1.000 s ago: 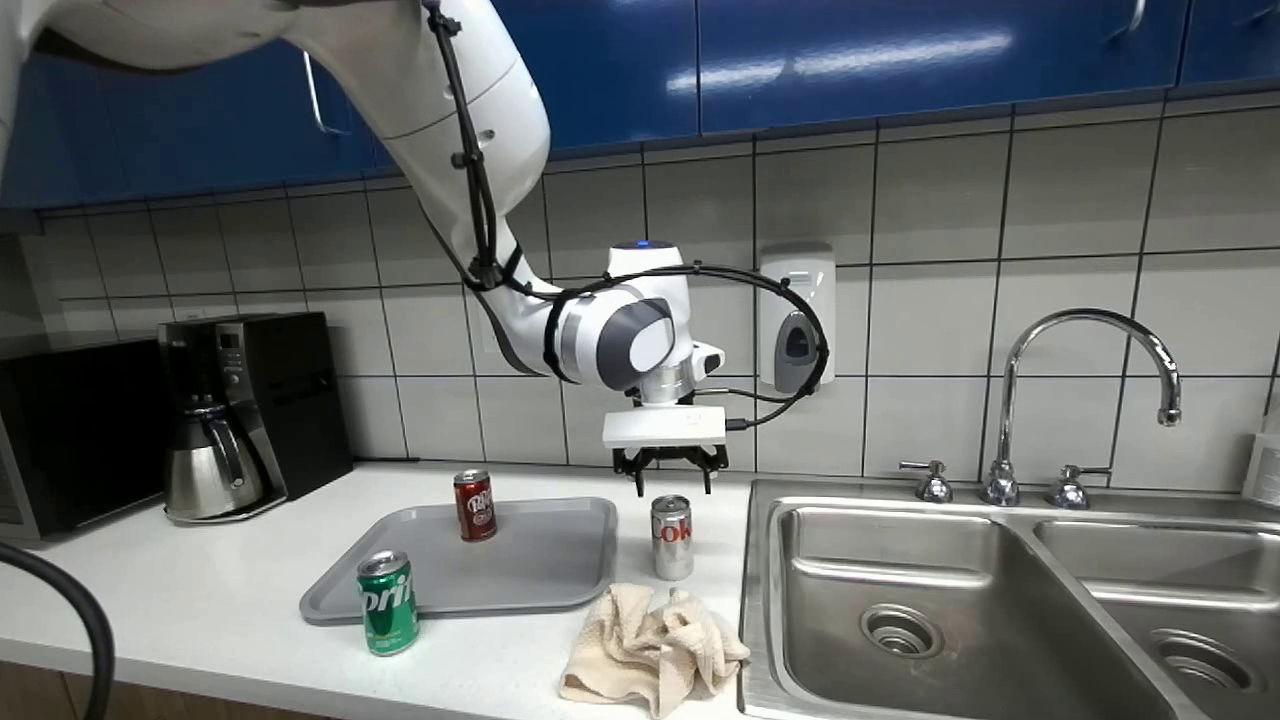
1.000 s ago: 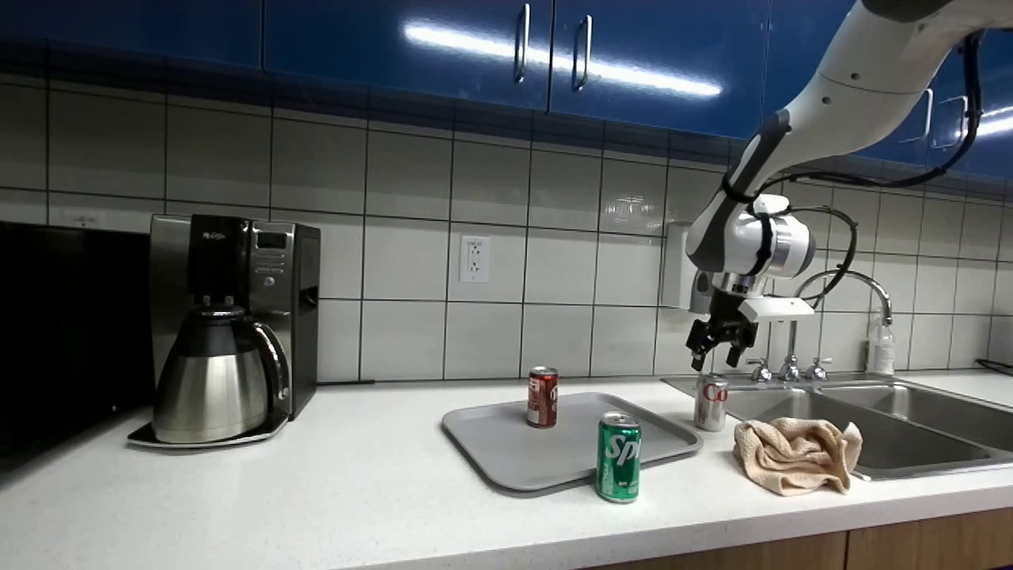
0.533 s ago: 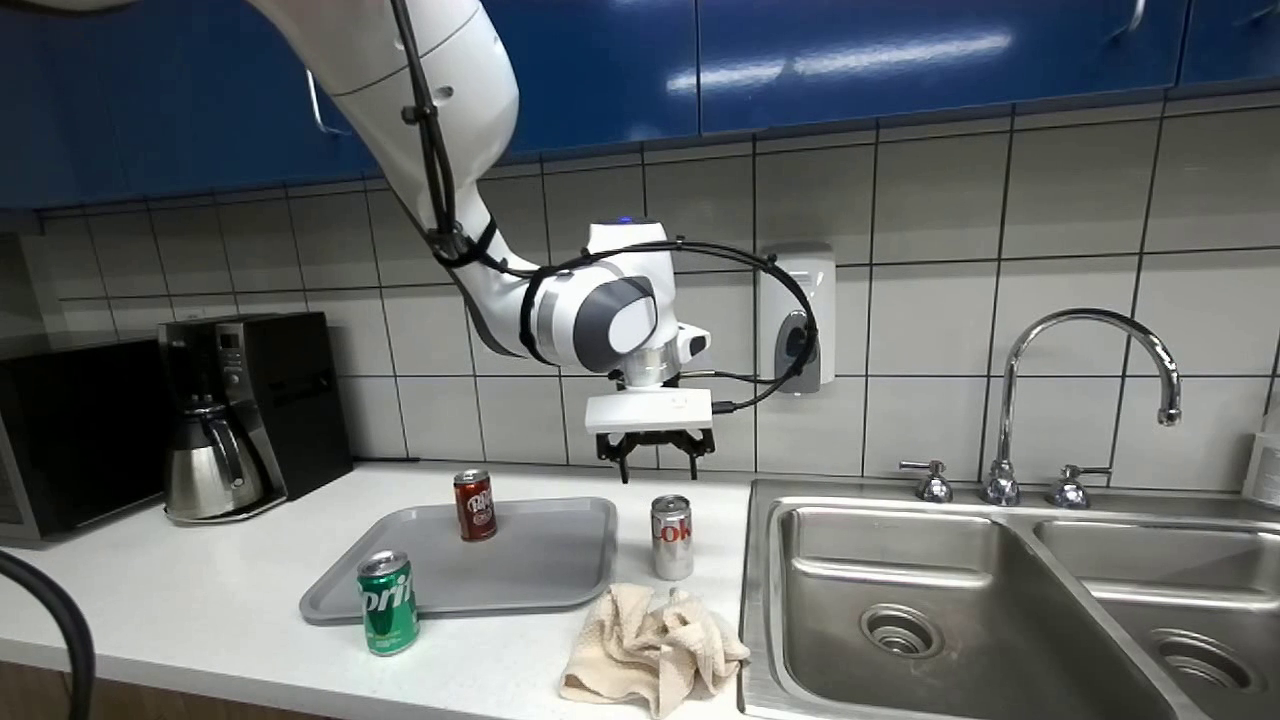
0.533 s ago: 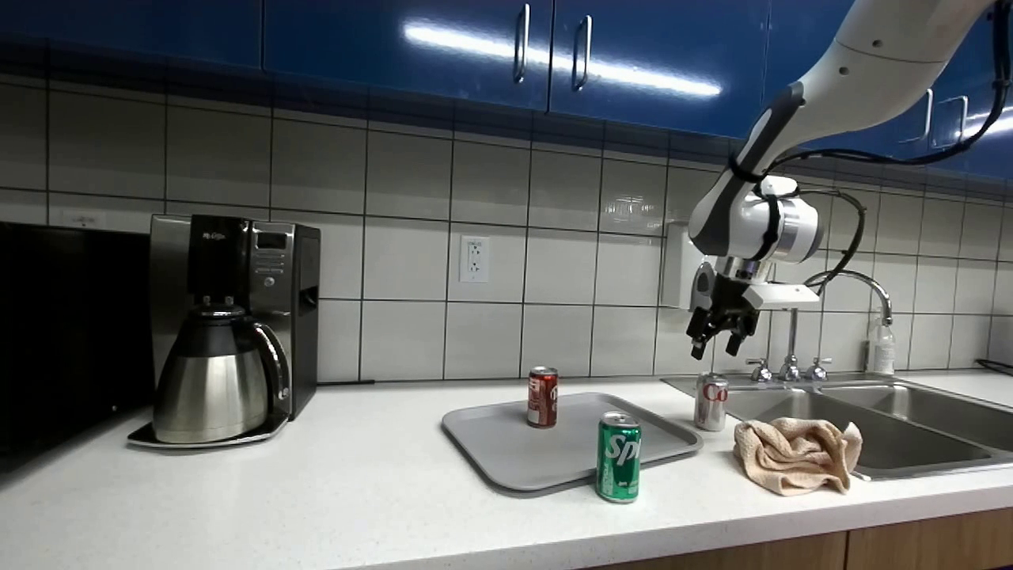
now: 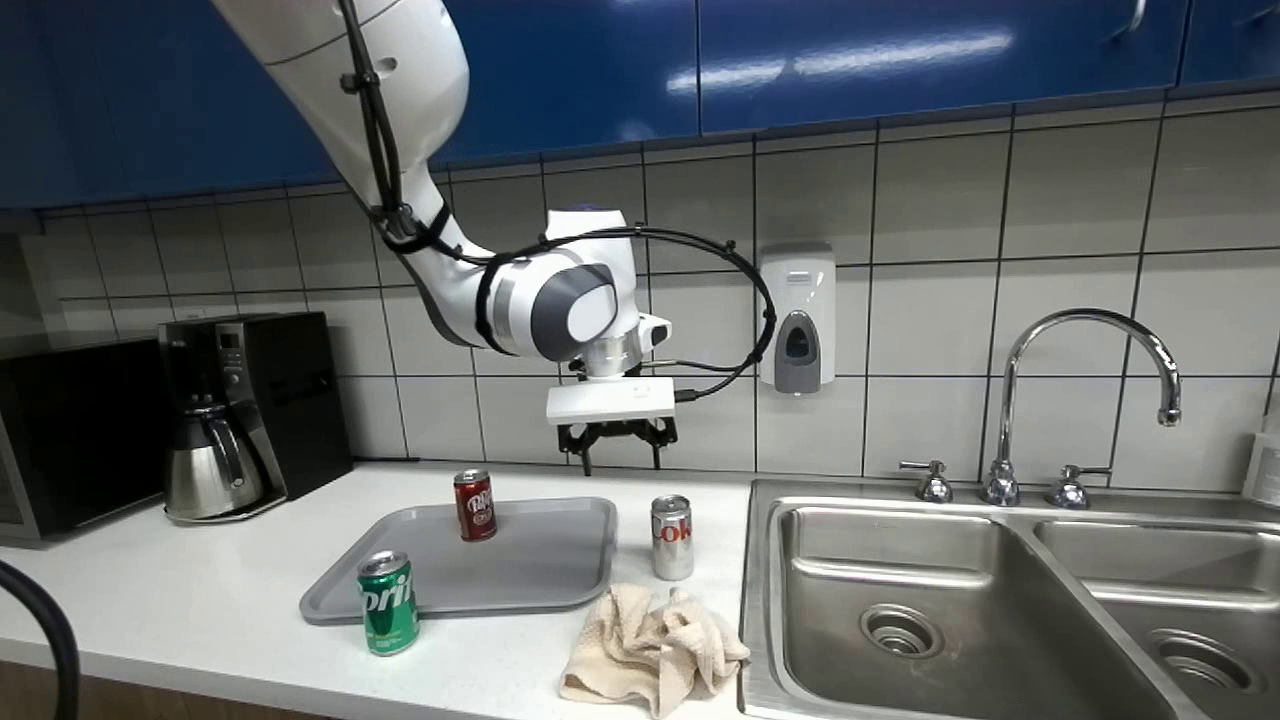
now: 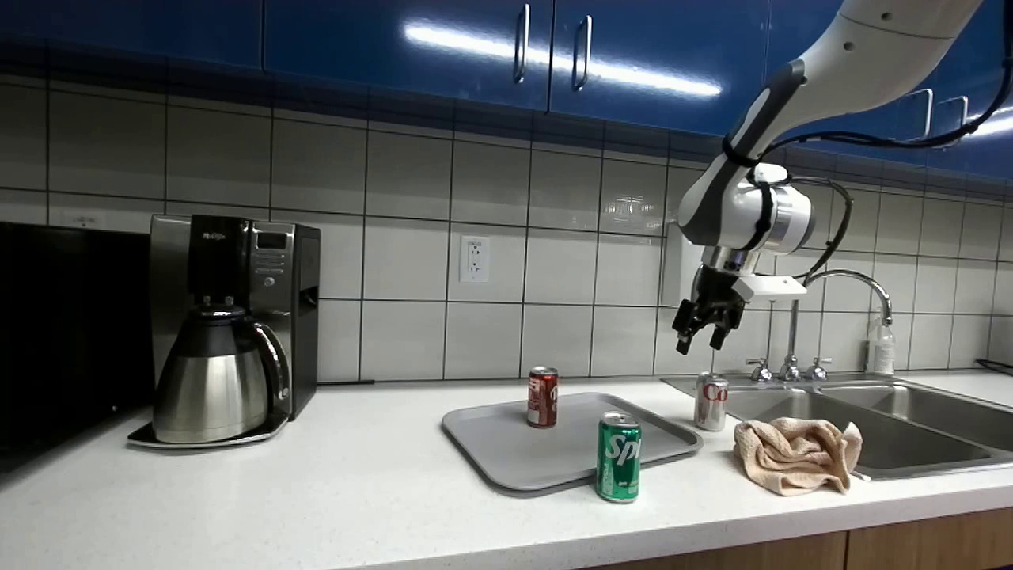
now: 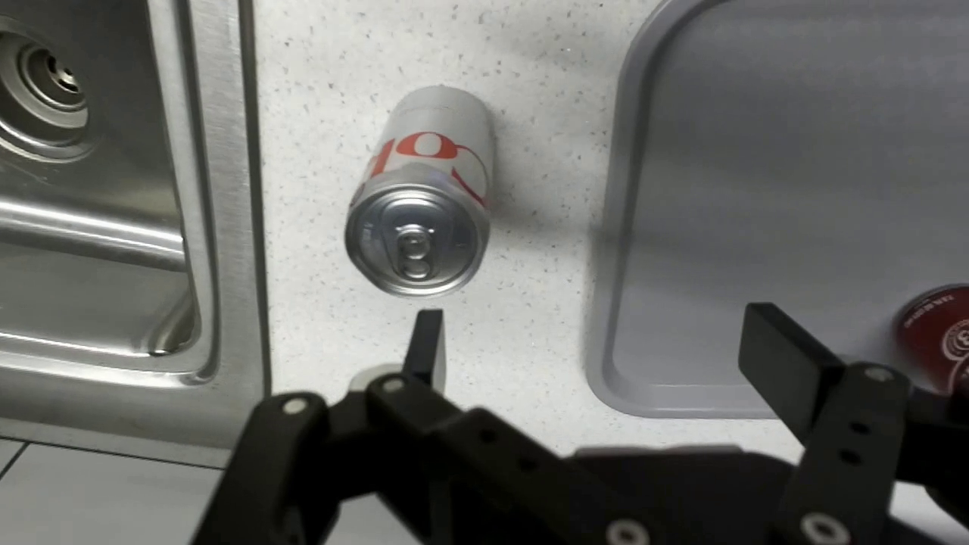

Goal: Remove the cans from the tray.

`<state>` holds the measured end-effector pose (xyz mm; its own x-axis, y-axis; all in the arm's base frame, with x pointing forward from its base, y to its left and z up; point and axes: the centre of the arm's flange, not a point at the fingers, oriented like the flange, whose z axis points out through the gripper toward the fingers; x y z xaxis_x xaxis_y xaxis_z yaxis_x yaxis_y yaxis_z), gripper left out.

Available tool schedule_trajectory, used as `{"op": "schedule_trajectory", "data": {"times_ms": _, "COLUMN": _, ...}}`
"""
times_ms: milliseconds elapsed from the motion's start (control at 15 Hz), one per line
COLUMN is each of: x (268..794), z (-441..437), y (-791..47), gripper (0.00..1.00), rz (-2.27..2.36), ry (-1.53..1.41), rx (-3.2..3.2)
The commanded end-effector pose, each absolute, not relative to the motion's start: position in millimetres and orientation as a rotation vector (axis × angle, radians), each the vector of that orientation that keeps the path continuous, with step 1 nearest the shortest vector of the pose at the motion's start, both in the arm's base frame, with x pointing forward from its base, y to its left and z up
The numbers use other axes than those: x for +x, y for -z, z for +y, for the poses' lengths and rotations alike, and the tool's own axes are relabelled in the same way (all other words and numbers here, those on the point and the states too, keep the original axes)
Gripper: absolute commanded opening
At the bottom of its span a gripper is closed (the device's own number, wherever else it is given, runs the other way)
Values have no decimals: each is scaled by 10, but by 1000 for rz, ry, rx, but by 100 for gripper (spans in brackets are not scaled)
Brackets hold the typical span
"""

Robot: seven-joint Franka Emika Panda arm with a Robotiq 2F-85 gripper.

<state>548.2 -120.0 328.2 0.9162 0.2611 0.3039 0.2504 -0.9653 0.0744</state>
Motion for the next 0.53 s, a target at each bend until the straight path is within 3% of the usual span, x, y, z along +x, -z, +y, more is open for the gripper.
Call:
{"op": "schedule_trajectory", "data": {"times_ms": 0, "x": 5357, "z": -930, "y": -3363, "gripper": 100, "rz": 494, "ry": -514, "rx": 3025}}
{"op": "schedule_trajectory", "data": {"times_ms": 467, "x": 5460, "z": -724, "y": -3288, "gripper": 100, "rz": 536, "ry": -485, "rx": 3039}}
